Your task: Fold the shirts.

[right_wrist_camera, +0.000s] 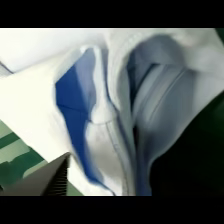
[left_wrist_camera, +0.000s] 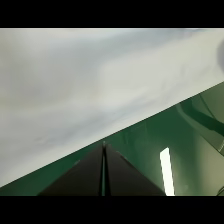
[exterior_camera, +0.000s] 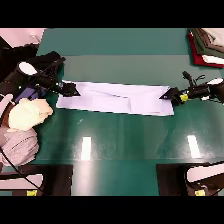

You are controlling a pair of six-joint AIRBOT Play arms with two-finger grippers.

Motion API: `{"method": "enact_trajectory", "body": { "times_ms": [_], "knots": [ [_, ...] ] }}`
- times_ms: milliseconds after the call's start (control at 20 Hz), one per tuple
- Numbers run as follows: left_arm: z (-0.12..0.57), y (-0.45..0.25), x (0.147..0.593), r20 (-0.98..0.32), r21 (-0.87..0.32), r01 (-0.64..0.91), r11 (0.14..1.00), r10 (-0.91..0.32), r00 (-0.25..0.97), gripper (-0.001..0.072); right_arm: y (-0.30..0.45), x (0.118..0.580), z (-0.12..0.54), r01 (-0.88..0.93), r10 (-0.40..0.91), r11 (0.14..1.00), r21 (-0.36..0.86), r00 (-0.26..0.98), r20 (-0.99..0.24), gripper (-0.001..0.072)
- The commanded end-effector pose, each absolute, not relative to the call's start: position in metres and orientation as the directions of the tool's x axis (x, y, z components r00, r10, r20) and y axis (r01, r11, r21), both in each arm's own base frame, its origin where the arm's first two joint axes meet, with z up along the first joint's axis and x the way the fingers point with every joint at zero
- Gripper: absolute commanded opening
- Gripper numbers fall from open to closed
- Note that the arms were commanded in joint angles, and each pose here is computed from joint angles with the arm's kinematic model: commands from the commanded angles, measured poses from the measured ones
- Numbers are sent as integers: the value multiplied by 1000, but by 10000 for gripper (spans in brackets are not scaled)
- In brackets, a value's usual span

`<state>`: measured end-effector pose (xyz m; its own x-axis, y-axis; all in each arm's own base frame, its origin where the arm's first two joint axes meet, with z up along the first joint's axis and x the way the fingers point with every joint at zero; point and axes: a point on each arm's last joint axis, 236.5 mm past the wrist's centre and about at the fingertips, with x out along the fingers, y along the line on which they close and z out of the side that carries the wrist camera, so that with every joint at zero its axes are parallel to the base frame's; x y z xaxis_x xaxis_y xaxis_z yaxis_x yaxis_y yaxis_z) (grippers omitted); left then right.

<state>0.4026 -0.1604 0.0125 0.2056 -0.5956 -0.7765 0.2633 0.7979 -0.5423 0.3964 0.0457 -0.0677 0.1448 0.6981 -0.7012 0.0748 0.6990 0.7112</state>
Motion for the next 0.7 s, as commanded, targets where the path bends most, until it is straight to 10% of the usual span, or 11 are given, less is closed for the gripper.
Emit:
{"method": "enact_trajectory", "body": {
  "times_ms": [0,150,650],
  "knots": [
    [13,-167,402,-775,-542,270,796,-597,206,23,54,402,-69,51,694,705,707,157,-703,357],
    [13,-167,402,-775,-542,270,796,-598,205,22,54,403,-63,23,696,706,708,164,-699,14],
    [11,-260,420,-727,-534,379,756,-639,251,22,80,425,70,-178,693,718,673,273,-667,9]
  ]
}}
